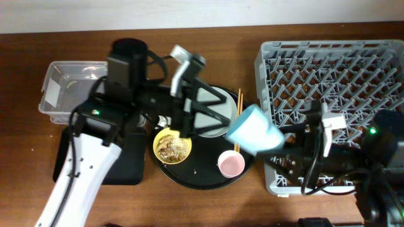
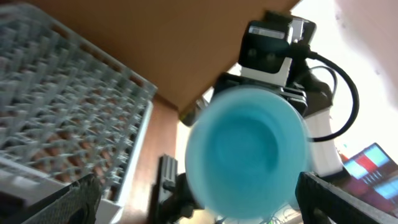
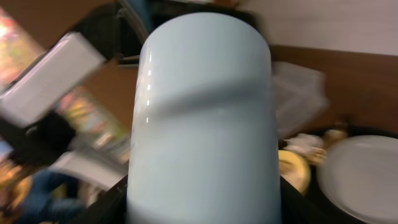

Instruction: Sort waste into correct bins and load items into the dishwasher rack

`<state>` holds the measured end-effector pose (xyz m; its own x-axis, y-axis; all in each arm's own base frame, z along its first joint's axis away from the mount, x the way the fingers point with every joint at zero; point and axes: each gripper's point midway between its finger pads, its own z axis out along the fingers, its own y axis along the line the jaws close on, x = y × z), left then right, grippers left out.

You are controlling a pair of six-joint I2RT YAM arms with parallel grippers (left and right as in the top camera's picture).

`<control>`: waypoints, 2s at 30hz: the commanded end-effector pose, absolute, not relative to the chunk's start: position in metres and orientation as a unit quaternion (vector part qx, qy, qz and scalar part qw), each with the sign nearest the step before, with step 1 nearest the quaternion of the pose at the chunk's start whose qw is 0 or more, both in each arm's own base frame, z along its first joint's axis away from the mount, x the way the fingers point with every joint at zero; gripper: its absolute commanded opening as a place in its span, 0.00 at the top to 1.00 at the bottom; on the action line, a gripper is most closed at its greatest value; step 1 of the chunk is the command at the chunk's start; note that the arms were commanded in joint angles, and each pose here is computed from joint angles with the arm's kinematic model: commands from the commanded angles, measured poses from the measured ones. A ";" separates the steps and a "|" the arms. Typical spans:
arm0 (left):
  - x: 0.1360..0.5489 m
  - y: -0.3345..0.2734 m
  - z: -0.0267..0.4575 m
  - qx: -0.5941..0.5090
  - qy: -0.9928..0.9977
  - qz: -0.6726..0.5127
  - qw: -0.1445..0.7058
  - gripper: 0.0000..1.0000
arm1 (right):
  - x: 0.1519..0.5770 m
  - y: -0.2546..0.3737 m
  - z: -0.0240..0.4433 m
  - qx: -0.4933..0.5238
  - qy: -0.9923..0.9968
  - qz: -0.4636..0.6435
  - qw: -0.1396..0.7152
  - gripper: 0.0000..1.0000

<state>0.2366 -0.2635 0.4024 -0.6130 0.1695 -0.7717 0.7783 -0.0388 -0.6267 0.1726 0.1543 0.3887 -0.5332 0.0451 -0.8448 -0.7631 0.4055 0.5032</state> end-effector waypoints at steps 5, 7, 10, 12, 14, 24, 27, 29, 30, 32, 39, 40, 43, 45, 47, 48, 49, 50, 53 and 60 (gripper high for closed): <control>0.256 -0.233 0.397 0.300 0.687 -0.616 0.242 0.00 | 0.174 -0.056 0.289 0.318 0.887 -0.003 0.334 0.52; 0.254 -0.232 0.395 0.292 0.693 -0.618 0.231 0.00 | 0.165 -0.082 0.270 0.370 0.884 -0.059 0.279 0.52; 0.253 -0.232 0.393 0.286 0.697 -0.619 0.223 0.00 | 0.180 -0.102 0.245 0.406 0.887 -0.074 0.208 0.51; 0.252 -0.232 0.391 0.282 0.699 -0.620 0.217 0.00 | 0.187 -0.119 0.216 0.435 0.887 -0.080 0.129 0.52; 0.251 -0.231 0.391 0.285 0.698 -0.619 0.220 0.00 | 0.191 -0.123 0.189 0.456 0.886 -0.053 0.058 0.52; 0.252 -0.231 0.391 0.286 0.698 -0.618 0.220 0.00 | 0.212 -0.118 0.125 0.434 0.897 0.002 -0.079 0.11; 0.251 -0.232 0.391 0.286 0.698 -0.618 0.220 0.00 | 0.232 -0.119 0.165 0.412 0.911 0.025 -0.009 0.03; 0.257 -0.231 0.386 0.277 0.712 -0.602 0.230 0.00 | 0.252 -0.087 0.220 0.344 0.928 0.112 0.083 0.07; 0.261 -0.232 0.380 0.269 0.727 -0.586 0.236 0.00 | 0.254 -0.074 0.243 0.316 0.932 0.129 0.123 0.10; 0.266 -0.235 0.364 0.254 0.768 -0.533 0.250 0.00 | 0.244 -0.042 0.282 0.258 0.936 0.136 0.195 0.12; 0.238 -0.239 0.216 0.253 0.937 -0.158 0.183 0.00 | 0.191 -0.008 0.327 0.215 0.925 0.098 0.299 0.12; 0.232 -0.242 0.198 0.242 0.948 -0.131 0.161 0.01 | 0.188 -0.007 0.324 0.211 0.929 0.096 0.288 0.12; 0.233 -0.249 0.187 0.222 0.956 -0.128 0.146 0.02 | 0.174 0.002 0.302 0.183 0.952 0.103 0.224 0.12; 0.232 -0.250 0.181 0.224 0.957 -0.124 0.140 0.06 | 0.172 0.002 0.291 0.185 0.956 0.104 0.204 0.11; 0.224 -0.252 0.157 0.233 0.960 -0.110 0.111 0.10 | 0.171 0.002 0.284 0.187 0.958 0.103 0.193 0.11; 0.219 -0.257 0.137 0.240 0.960 -0.107 0.095 0.15 | 0.170 0.002 0.278 0.188 0.959 0.103 0.185 0.11; 0.217 -0.265 0.123 0.248 0.959 -0.108 0.086 0.16 | 0.171 0.002 0.274 0.189 0.960 0.103 0.180 0.11; 0.218 -0.273 0.111 0.254 0.958 -0.107 0.081 0.22 | 0.170 0.002 0.270 0.190 0.961 0.103 0.173 0.11; 0.224 -0.277 0.079 0.262 0.960 -0.070 0.067 0.37 | 0.171 0.002 0.269 0.189 0.961 0.102 0.172 0.07; 0.243 -0.268 0.120 0.227 0.969 -0.084 0.059 0.99 | 0.171 0.001 0.269 0.179 0.963 0.099 0.173 0.06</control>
